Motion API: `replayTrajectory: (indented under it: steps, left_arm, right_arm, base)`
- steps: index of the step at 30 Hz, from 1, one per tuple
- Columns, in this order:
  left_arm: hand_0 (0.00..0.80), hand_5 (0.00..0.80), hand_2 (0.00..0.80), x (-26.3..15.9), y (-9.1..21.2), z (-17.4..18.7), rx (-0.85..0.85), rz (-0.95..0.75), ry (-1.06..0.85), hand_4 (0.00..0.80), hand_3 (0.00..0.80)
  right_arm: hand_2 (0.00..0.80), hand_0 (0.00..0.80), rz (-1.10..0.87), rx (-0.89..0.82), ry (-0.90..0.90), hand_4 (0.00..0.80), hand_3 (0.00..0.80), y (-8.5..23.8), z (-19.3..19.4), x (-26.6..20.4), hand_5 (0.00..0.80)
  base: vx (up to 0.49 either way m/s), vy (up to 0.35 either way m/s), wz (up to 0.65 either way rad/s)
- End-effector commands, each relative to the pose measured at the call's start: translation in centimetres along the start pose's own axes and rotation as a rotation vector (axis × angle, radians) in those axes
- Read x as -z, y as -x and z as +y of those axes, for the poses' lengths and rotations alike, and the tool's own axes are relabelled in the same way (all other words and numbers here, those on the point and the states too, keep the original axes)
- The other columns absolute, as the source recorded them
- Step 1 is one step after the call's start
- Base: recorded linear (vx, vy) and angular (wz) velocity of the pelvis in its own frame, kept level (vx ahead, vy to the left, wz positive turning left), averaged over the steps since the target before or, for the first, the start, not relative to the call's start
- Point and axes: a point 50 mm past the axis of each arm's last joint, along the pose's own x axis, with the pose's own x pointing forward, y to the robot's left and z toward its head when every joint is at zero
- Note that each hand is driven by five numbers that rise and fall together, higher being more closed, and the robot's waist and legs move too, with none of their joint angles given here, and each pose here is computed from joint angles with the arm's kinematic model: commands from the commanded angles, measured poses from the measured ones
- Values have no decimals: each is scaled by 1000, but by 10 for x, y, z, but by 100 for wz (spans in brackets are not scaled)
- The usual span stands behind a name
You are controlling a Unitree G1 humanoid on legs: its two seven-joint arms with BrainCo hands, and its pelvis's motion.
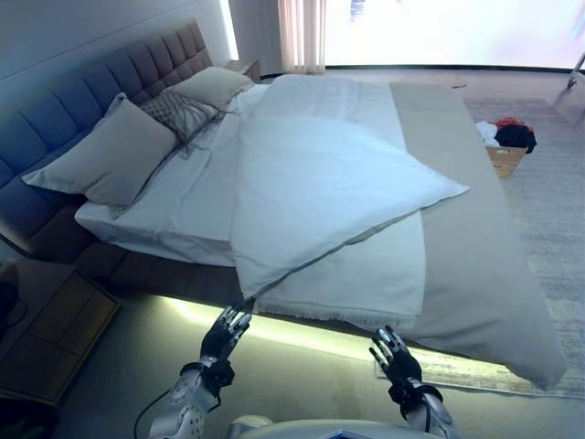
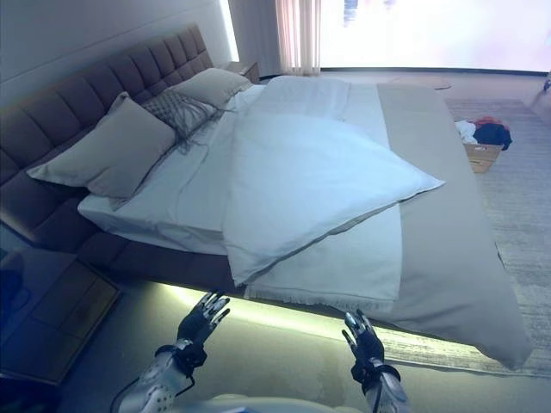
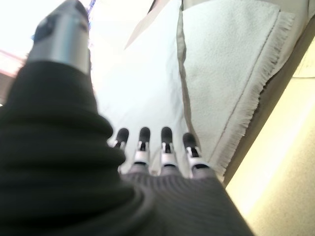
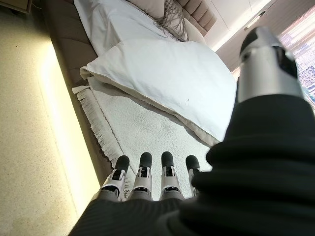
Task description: Make the bed neatly
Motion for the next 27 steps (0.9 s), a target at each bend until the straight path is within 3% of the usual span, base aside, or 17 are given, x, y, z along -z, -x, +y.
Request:
replayTrajectory:
  steps: [1, 20, 27]
  left_arm:
    - [0, 0, 0, -35, -12, -6, 62, -149, -56, 0, 0]
    - [0, 0, 0, -52, -10, 10, -34, -230, -33, 0, 0]
    - [0, 0, 0, -48, -13, -3, 36, -206, -25, 0, 0]
  right_arm:
    - [0, 0, -136, -98, -30, 0, 0, -10, 25, -26, 0]
    - [0, 0, -66, -113, -13, 0, 0, -13, 31, -15, 0]
    - [0, 0, -137, -110, -20, 0, 0, -15, 27, -33, 0]
  base:
    - [0, 0, 0]
    - [0, -3, 0]
    - [-35, 47, 14]
